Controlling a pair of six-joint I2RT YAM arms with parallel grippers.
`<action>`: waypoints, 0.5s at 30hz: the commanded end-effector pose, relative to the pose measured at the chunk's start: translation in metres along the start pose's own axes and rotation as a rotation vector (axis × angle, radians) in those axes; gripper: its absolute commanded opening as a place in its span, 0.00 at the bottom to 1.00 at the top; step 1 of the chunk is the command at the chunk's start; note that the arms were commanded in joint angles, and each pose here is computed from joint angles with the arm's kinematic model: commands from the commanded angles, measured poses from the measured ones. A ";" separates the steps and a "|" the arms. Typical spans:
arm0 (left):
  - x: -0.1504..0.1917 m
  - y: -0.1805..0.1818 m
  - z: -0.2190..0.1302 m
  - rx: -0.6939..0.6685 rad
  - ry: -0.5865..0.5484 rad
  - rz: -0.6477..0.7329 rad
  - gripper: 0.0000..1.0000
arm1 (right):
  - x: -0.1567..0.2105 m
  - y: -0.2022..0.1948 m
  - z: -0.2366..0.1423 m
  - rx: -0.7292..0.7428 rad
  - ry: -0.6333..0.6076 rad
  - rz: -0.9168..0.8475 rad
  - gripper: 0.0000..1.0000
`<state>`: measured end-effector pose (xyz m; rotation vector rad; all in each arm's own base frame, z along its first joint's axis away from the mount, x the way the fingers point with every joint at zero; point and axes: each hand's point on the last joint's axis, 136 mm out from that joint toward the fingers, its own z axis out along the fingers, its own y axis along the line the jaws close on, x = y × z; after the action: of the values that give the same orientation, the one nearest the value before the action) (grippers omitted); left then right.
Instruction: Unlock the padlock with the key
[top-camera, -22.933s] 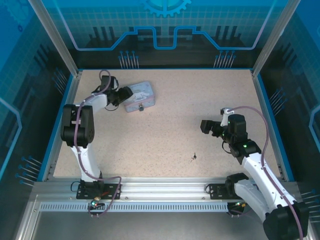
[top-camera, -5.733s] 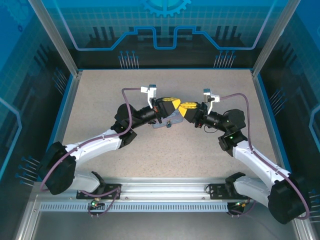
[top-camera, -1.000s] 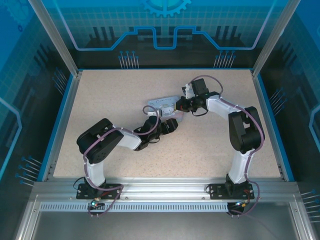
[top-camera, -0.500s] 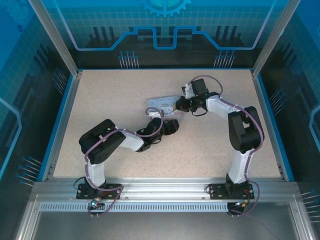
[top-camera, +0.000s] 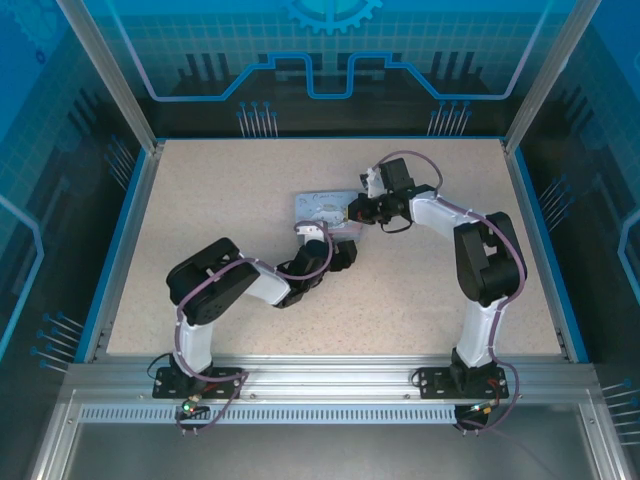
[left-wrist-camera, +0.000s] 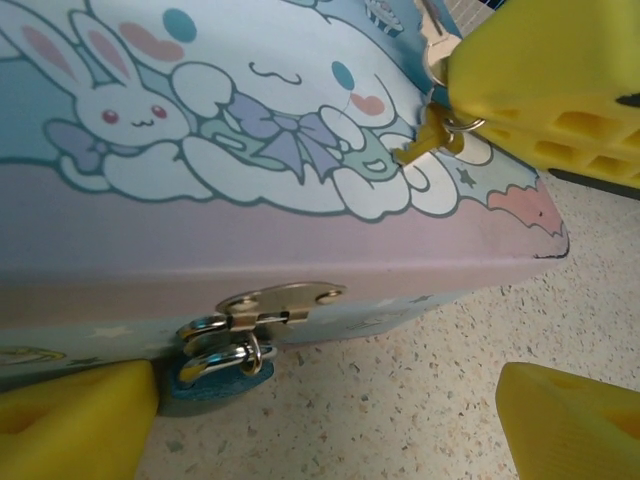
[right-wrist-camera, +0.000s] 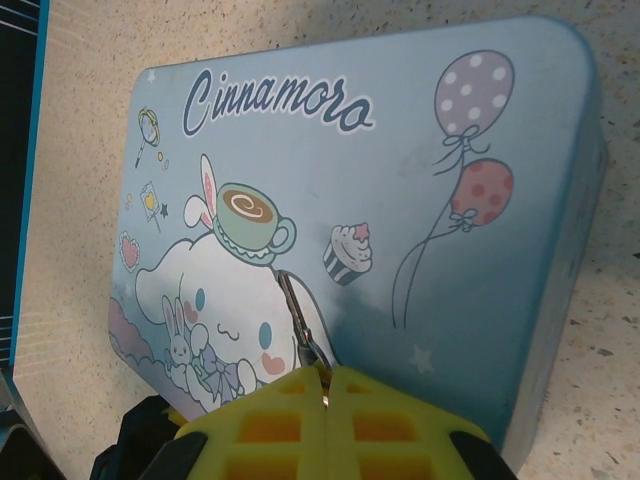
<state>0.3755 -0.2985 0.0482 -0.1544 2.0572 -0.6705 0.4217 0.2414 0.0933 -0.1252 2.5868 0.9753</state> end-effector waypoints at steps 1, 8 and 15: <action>0.001 -0.009 0.002 0.065 -0.020 0.028 0.85 | 0.021 -0.012 0.016 0.034 0.077 0.033 0.00; -0.008 -0.029 -0.004 0.146 -0.020 -0.010 0.74 | 0.020 -0.011 0.017 0.033 0.079 0.029 0.00; -0.015 -0.029 -0.006 0.138 -0.041 -0.047 0.63 | 0.020 -0.010 0.017 0.030 0.080 0.027 0.00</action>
<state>0.3713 -0.3097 0.0509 -0.1155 2.0456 -0.7551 0.4216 0.2458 0.0932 -0.1383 2.5849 0.9950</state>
